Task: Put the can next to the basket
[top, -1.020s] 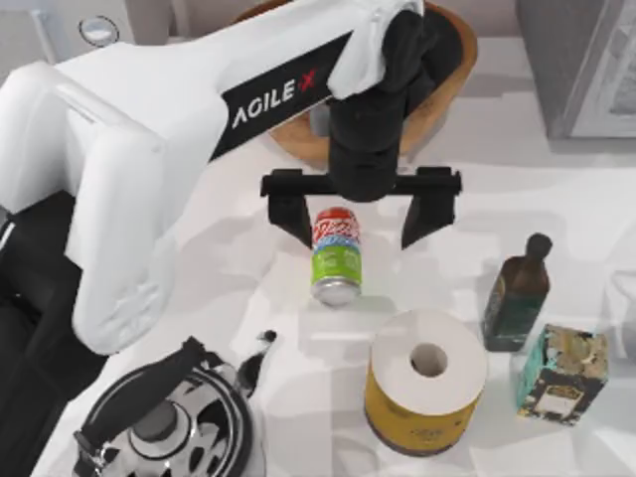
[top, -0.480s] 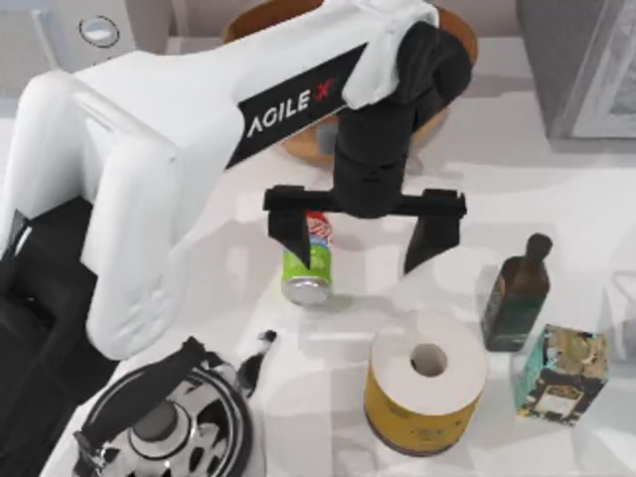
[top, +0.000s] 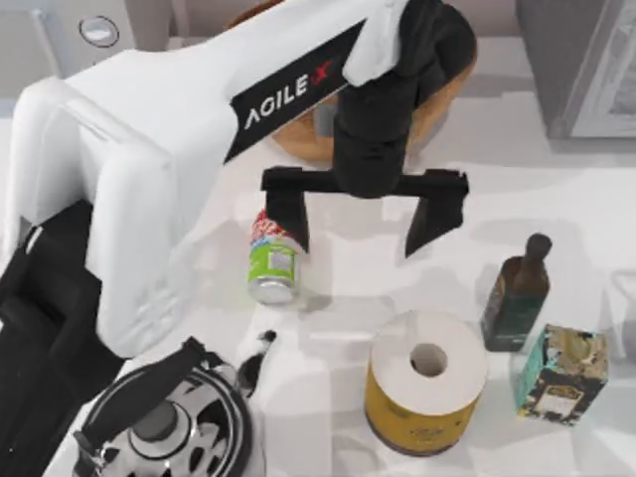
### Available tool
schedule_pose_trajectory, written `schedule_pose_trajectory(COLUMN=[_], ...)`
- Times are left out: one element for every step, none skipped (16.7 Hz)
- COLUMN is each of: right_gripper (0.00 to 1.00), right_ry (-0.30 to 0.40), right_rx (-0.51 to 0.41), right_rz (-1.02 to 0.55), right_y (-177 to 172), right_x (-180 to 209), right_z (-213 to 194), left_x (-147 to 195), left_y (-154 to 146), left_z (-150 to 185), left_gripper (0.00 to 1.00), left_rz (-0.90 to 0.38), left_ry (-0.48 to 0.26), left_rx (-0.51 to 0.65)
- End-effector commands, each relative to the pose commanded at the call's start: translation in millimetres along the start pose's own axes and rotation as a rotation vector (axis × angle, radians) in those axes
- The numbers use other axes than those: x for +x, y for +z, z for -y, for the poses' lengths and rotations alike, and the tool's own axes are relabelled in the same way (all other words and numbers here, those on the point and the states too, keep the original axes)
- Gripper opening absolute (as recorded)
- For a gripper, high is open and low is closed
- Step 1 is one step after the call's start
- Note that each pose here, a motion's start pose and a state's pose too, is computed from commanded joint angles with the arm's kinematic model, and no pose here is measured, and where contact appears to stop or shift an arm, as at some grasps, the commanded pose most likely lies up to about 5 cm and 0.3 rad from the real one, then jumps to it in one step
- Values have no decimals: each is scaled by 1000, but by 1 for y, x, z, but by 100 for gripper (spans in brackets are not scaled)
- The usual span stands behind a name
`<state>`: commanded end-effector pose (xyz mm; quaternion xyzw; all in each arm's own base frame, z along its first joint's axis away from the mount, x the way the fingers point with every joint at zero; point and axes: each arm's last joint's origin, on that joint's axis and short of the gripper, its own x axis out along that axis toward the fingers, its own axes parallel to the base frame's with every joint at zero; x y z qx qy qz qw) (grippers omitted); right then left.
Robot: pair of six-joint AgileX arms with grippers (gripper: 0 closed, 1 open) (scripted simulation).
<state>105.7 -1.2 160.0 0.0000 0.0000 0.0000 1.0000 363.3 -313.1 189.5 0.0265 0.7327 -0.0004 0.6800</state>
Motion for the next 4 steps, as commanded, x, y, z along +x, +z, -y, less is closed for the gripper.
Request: schedule_pose_trajectory(right_gripper=[100, 100, 100, 100], right_ry=[0, 0, 0, 0], right_rx=[0, 0, 0, 0], right_rz=[0, 0, 0, 0], right_y=[0, 0, 0, 0], right_x=[0, 0, 0, 0], right_z=[0, 0, 0, 0], left_x=[-9, -17, -22, -22], left_y=[1, 3, 3, 3], left_z=[-2, -3, -4, -4], left_gripper=[100, 100, 100, 100], left_rz=[31, 59, 74, 76], left_ry=[-15, -28, -35, -36], left_rx=[-6, -12, -15, -15])
